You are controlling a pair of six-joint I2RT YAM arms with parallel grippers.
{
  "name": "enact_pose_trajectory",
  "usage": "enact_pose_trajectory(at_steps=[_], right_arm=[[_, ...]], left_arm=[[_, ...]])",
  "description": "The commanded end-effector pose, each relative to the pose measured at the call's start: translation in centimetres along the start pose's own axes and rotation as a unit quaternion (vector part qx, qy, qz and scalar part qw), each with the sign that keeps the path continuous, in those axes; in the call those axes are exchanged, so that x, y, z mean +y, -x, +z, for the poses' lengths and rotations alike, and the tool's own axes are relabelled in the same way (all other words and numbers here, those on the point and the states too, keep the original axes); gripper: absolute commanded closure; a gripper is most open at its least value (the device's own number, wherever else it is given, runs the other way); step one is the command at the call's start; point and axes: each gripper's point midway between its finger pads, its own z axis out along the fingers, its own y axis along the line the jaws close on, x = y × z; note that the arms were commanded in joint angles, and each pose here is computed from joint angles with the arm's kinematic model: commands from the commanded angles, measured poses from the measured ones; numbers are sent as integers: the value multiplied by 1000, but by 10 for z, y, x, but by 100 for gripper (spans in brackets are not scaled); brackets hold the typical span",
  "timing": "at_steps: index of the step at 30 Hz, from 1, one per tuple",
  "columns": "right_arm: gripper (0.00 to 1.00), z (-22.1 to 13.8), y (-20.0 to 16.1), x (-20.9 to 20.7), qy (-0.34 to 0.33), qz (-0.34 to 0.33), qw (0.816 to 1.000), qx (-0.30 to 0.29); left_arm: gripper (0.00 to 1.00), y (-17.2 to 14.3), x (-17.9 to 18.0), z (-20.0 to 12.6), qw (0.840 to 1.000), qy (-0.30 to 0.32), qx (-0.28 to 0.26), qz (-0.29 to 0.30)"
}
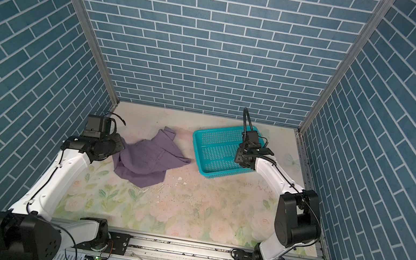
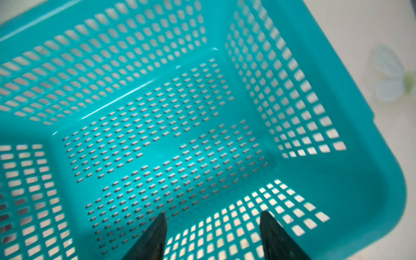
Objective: Fold and stack the trousers
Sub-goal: Place the trousers at the middle-left of the table, then move the basket to the top-right of the table.
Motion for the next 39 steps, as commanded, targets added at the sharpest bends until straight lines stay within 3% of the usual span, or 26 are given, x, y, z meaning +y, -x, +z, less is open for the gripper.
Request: enact_pose_trajectory(at_steps=[1, 7, 17, 23, 29, 39], right_arm=[[34, -20, 14, 56, 15, -142, 989, -27], [33, -12, 1, 139, 93, -221, 971, -2], [35, 24, -25, 191, 162, -246, 953, 72], [38, 40, -26, 183, 131, -247, 957, 77], [49, 45, -13, 161, 119, -237, 961, 77], [57, 59, 14, 82, 103, -200, 970, 96]], left_arm=[[100, -11, -18, 22, 998, -56, 26, -32], [100, -30, -33, 47, 992, -89, 74, -42], [100, -75, -45, 82, 986, -101, 130, -31], [100, -89, -60, 99, 980, -117, 156, -31], [100, -82, -79, 94, 982, -125, 144, -13], [100, -85, -94, 96, 980, -129, 154, -8]])
